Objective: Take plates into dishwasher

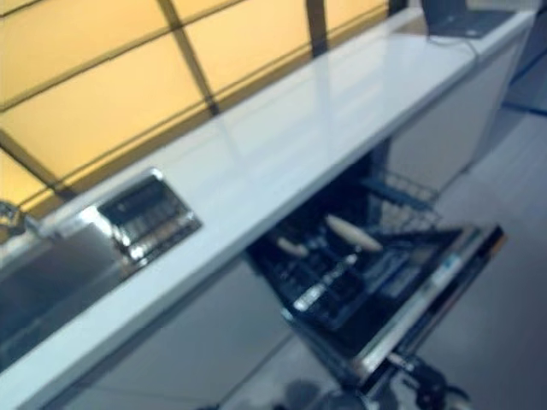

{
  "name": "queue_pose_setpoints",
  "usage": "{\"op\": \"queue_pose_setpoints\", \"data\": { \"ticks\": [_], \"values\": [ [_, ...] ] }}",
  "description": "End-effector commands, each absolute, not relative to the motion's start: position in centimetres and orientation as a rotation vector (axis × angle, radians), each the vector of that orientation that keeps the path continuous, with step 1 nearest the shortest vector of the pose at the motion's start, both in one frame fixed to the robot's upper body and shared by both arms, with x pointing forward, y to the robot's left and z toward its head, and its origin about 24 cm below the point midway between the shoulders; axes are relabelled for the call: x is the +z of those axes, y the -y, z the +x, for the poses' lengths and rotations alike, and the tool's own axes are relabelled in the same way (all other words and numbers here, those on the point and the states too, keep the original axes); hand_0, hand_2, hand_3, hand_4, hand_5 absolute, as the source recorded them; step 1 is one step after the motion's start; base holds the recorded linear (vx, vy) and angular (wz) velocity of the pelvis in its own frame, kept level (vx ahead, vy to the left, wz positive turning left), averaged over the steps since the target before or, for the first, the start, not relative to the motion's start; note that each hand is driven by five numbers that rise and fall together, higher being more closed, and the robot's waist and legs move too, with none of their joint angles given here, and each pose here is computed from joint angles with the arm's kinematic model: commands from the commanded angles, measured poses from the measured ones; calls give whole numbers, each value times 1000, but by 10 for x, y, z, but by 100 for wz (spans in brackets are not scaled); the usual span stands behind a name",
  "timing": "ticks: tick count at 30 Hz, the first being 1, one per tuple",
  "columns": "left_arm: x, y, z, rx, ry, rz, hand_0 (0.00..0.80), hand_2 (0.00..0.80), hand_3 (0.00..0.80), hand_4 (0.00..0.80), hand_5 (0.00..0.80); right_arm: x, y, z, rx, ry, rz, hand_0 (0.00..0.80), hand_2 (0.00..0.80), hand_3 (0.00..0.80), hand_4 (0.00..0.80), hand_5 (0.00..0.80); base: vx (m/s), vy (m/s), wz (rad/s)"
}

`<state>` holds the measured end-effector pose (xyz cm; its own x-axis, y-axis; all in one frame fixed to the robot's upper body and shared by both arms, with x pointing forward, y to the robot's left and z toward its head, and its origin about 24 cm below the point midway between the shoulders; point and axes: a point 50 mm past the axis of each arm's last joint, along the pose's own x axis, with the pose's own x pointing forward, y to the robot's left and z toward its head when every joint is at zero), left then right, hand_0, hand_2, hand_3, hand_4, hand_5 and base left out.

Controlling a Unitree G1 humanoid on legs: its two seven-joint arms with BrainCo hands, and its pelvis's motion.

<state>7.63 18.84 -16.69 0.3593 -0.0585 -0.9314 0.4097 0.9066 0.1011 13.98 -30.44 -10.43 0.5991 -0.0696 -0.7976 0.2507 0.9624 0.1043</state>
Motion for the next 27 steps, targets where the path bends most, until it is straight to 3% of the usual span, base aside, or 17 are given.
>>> {"op": "queue_pose_setpoints", "data": {
  "ticks": [1,27],
  "values": [
    [-166,-198,79,-283,-1171,383,0,0,0,0,0,-36,211,259,240,-409,345,0,0,0,0,0,82,103,14],
    [-164,-232,66,-39,-1222,342,0,0,0,0,0,-13,167,297,351,-321,363,0,0,0,0,0,79,103,18]
  ]
}}
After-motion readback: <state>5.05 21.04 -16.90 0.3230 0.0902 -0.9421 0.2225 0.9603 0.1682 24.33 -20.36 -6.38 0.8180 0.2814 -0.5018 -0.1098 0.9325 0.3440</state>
